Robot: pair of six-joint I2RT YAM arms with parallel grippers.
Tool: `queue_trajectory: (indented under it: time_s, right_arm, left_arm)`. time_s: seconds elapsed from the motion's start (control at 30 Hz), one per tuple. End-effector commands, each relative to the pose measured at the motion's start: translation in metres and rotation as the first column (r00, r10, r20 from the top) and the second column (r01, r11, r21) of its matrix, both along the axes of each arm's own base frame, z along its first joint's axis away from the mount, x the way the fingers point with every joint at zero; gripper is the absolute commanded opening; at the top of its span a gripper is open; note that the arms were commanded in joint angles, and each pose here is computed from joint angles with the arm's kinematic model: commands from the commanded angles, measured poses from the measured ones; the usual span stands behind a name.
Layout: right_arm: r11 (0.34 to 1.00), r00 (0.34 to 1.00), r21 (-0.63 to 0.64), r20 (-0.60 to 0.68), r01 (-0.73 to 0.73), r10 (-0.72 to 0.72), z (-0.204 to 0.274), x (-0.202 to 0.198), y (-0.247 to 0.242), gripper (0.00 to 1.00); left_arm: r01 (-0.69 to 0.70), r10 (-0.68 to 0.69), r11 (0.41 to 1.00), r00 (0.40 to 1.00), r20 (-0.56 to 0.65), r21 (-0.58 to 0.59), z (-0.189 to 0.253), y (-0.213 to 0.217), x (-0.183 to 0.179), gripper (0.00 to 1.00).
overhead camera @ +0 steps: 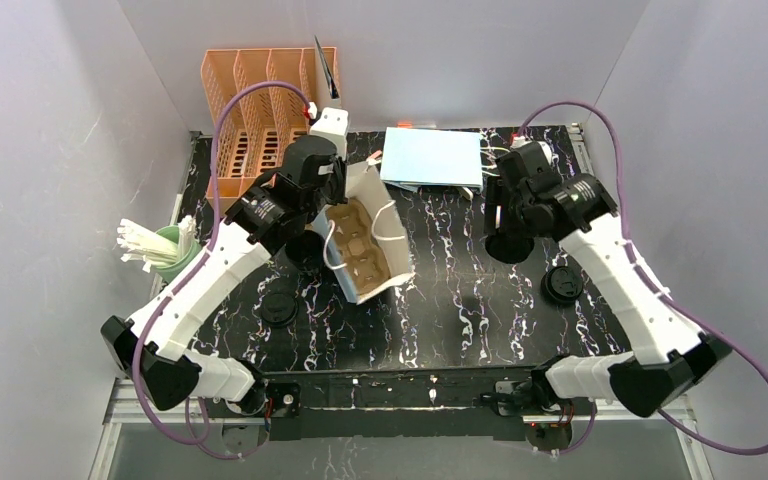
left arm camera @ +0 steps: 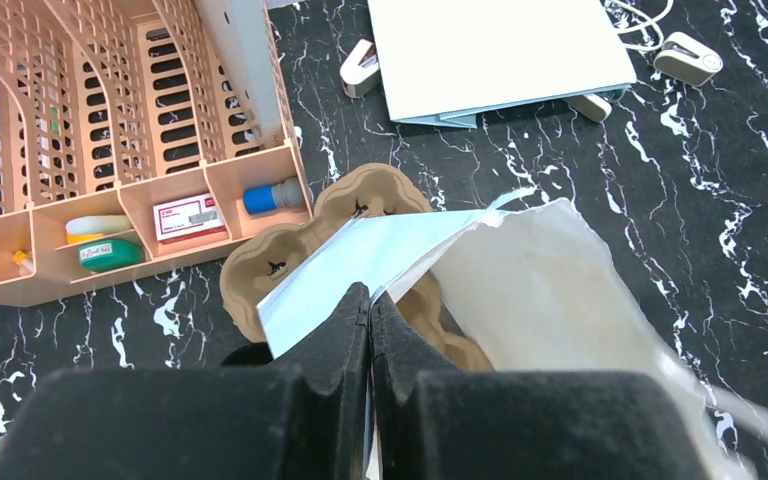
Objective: Pack the takeout coffee
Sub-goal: Place the coffee cup at the center of the board.
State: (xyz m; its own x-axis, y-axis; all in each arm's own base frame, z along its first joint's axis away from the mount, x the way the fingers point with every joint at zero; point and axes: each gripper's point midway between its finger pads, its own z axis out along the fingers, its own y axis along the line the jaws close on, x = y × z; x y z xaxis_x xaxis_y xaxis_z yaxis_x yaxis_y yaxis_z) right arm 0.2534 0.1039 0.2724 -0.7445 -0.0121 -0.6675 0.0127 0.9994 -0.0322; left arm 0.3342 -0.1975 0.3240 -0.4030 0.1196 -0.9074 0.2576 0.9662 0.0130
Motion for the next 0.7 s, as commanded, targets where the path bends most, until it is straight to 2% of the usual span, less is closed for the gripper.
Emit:
queue_trajectory:
  time_s: [0.0, 0.07, 0.13, 0.23, 0.3, 0.37, 0.47, 0.67]
  right_arm:
    - [0.991, 0.962, 0.12, -0.27, 0.063, -0.028, -0.035, -0.024, 0.001, 0.41]
    - [0.977, 0.925, 0.195, -0.381, 0.084, -0.003, -0.048, -0.028, 0.004, 0.43]
    - [0.95, 0.859, 0.285, -0.511, 0.128, 0.037, -0.064, -0.033, 0.014, 0.43]
    - [0.883, 0.719, 0.426, -0.676, 0.2, 0.163, -0.085, -0.042, 0.039, 0.43]
    - [0.834, 0.642, 0.493, -0.729, 0.249, 0.239, -0.095, -0.043, 0.056, 0.41]
    - [0.81, 0.611, 0.516, -0.746, 0.279, 0.265, -0.101, -0.037, 0.065, 0.41]
    - [0.815, 0.586, 0.487, -0.775, 0.315, 0.237, -0.112, -0.031, 0.066, 0.41]
    - [0.791, 0.475, 0.465, -0.842, 0.398, 0.257, -0.137, -0.035, 0.073, 0.46]
  left_arm:
    - [-0.006, 0.005, 1.0, 1.0, 0.01, 0.008, -0.001, 0.003, 0.002, 0.0]
    - [0.019, -0.019, 1.0, 1.0, 0.016, -0.003, 0.0, -0.001, 0.002, 0.0]
    - [0.055, -0.055, 0.998, 0.998, 0.014, -0.016, 0.0, -0.009, 0.001, 0.0]
    - [0.114, -0.113, 0.993, 0.993, 0.009, -0.041, 0.001, -0.022, 0.001, 0.0]
    - [0.135, -0.135, 0.989, 0.991, 0.006, -0.052, 0.002, -0.029, 0.002, 0.0]
    - [0.151, -0.15, 0.986, 0.989, 0.01, -0.065, 0.005, -0.033, 0.003, 0.0]
    - [0.191, -0.191, 0.978, 0.981, 0.01, -0.086, 0.011, -0.043, 0.003, 0.0]
    - [0.247, -0.252, 0.958, 0.968, -0.013, -0.147, 0.014, -0.059, -0.003, 0.0]
